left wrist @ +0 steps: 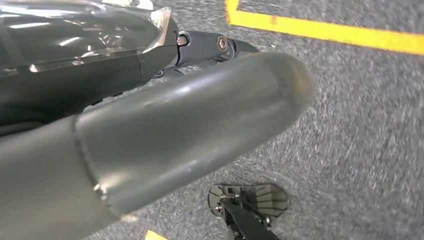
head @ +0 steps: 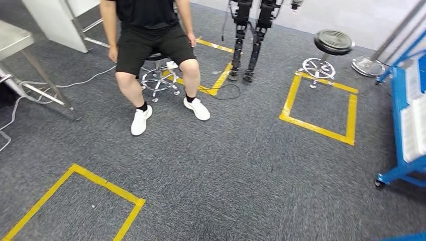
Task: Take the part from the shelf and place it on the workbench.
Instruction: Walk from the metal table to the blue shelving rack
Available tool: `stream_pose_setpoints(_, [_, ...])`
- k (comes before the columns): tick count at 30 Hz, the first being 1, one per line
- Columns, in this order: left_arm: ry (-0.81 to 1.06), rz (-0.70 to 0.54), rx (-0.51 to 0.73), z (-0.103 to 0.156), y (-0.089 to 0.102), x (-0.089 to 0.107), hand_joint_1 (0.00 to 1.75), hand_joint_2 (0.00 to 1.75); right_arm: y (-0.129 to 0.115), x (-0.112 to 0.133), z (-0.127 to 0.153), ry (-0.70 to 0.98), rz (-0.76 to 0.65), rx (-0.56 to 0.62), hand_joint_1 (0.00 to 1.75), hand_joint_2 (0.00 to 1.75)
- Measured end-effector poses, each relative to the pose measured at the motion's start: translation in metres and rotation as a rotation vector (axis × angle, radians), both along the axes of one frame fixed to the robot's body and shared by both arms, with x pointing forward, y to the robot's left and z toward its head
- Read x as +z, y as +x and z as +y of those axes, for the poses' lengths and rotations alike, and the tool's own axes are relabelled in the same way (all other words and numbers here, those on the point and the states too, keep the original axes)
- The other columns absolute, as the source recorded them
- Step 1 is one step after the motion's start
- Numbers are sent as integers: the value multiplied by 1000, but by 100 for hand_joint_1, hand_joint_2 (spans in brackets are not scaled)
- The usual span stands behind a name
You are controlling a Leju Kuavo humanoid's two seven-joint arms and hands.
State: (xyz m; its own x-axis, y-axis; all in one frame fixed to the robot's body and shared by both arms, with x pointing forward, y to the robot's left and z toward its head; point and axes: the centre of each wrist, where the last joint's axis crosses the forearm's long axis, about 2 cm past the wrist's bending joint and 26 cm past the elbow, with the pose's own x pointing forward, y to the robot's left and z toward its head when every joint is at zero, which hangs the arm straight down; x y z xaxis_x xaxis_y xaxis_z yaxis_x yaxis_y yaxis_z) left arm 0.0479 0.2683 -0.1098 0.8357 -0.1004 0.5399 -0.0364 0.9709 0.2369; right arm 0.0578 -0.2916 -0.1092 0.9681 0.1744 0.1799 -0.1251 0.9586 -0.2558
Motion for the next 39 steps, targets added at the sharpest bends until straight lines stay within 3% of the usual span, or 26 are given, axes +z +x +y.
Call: stream_pose_setpoints(39, [0,5,3,0,1,0,0,0,0,0,4,3,7,9,0,0])
